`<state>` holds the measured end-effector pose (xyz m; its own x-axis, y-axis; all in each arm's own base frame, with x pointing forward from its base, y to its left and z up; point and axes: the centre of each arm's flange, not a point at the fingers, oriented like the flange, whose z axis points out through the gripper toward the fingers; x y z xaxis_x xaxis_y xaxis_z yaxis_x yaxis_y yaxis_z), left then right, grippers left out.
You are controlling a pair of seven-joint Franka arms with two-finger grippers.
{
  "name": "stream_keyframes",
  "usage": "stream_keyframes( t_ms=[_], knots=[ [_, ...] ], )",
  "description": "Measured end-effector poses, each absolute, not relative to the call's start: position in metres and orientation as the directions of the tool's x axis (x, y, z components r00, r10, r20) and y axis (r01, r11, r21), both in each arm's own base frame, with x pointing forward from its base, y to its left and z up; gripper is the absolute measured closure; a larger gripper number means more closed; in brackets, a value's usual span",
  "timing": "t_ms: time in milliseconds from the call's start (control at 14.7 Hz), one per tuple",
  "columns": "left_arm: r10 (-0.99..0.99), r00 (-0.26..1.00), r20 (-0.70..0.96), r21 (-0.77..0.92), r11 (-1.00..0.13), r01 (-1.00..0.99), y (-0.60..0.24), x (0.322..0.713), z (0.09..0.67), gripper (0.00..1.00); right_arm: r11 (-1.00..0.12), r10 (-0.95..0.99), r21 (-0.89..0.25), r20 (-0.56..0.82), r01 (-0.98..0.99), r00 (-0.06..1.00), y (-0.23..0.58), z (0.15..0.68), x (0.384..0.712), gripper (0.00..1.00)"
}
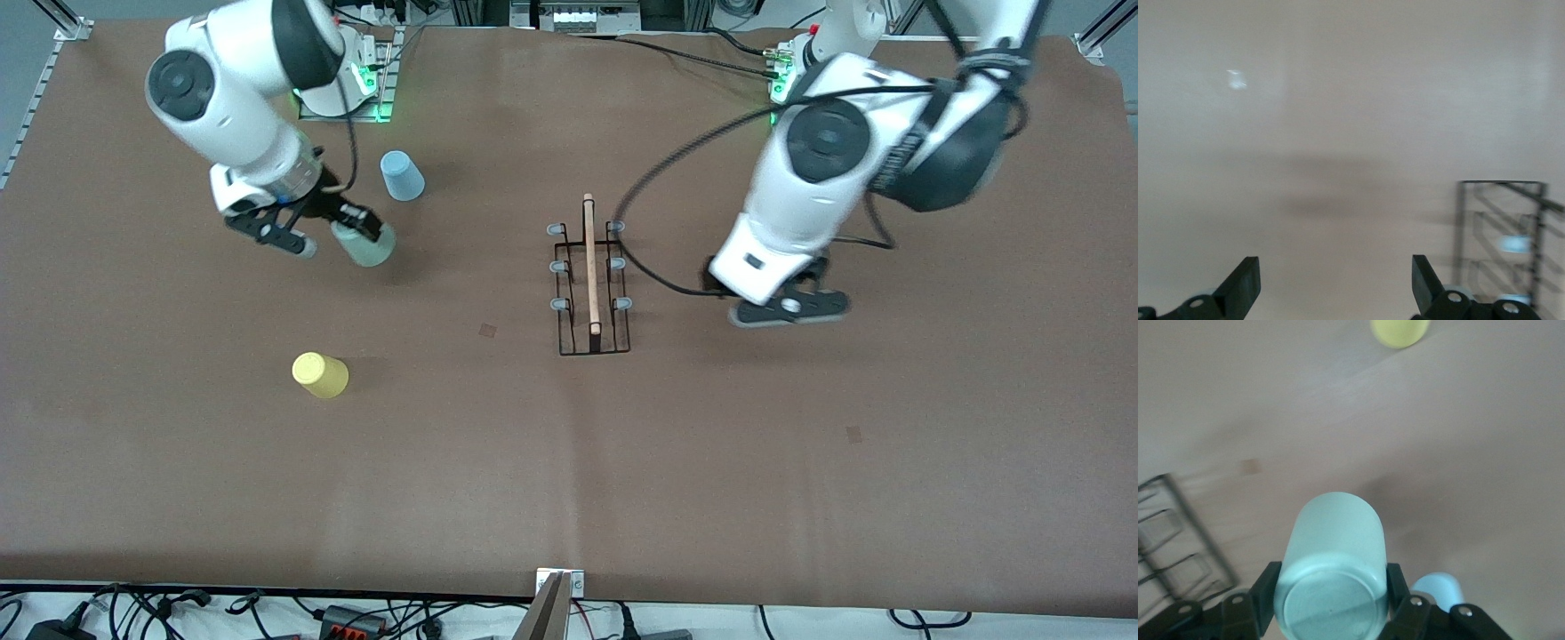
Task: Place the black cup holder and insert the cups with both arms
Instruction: 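Release the rack and withdraw the left gripper while the right gripper lifts the teal cup, then lower the teal cup onto a rack peg and open the right gripper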
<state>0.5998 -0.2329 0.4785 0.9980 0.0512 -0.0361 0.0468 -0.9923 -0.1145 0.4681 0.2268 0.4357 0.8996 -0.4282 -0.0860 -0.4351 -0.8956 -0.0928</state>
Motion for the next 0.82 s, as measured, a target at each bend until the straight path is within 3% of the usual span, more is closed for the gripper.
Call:
stream_keyframes(
  t_ms=[272,816],
  knots=[
    [-0.073,0.994,-0.081,-0.114,-0.99,-0.082,-0.116,0.628,0.497,0.0,-0.831,-0.532,-0.132,-0.096,-0.54,0.841,0.33,0.456,0.447,0.32],
    [-0.182,0.982,-0.058,-0.019,-0.983,-0.183,0.015,0.598,0.578,0.0,-0.737,-0.64,-0.17,-0.133,-0.654,0.757,0.461,0.368,0.415,0.32]
  ],
)
